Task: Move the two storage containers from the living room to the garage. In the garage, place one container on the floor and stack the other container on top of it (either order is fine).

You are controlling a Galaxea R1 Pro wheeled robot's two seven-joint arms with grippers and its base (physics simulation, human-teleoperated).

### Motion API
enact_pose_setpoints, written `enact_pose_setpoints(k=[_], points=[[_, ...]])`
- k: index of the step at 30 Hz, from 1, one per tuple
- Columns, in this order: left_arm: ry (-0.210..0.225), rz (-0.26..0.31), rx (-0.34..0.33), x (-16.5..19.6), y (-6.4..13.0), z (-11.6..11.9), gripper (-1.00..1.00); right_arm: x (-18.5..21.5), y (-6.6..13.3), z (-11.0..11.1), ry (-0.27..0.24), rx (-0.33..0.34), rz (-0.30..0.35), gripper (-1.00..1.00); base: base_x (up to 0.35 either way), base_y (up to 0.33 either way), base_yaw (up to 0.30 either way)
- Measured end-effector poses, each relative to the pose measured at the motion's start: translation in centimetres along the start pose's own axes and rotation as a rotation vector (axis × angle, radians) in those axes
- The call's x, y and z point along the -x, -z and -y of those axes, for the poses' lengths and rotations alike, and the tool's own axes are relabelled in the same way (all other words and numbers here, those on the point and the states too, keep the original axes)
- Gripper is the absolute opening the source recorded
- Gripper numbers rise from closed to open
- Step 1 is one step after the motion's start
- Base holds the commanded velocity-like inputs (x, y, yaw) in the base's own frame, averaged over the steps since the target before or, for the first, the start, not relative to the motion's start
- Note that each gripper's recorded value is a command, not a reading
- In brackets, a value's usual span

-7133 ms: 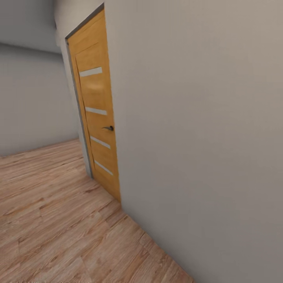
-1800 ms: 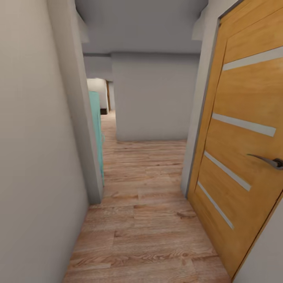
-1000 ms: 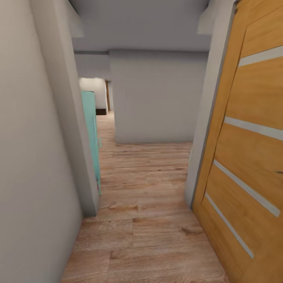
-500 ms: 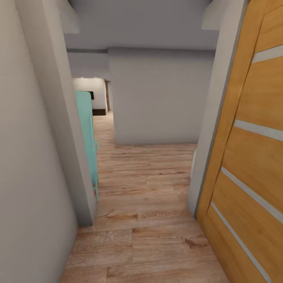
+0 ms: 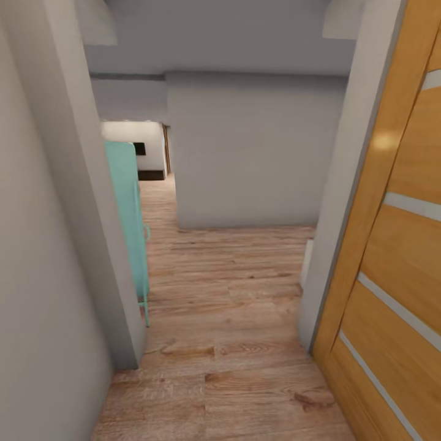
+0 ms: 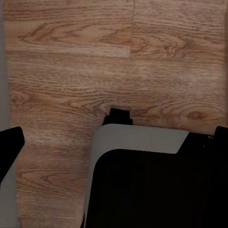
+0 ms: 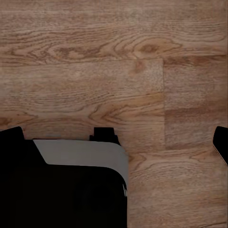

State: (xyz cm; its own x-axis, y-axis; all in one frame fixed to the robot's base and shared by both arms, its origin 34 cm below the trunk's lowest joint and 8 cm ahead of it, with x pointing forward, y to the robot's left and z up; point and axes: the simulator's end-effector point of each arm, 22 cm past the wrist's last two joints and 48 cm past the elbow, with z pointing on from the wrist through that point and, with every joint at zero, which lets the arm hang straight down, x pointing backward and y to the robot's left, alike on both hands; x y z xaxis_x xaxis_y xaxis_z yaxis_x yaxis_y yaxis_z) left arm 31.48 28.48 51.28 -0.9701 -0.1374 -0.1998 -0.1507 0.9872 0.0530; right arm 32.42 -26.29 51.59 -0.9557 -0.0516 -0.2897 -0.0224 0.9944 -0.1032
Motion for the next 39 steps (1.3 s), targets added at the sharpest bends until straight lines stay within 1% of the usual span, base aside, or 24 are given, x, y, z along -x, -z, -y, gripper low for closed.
enact_pose_setpoints(k=[39], points=[[-0.001, -0.002, -0.001, -0.10, 0.00, 0.07, 1.00, 0.04, 0.00, 0.00, 0.000, 0.000, 0.002, 1.00, 0.322, 0.000, 0.000]])
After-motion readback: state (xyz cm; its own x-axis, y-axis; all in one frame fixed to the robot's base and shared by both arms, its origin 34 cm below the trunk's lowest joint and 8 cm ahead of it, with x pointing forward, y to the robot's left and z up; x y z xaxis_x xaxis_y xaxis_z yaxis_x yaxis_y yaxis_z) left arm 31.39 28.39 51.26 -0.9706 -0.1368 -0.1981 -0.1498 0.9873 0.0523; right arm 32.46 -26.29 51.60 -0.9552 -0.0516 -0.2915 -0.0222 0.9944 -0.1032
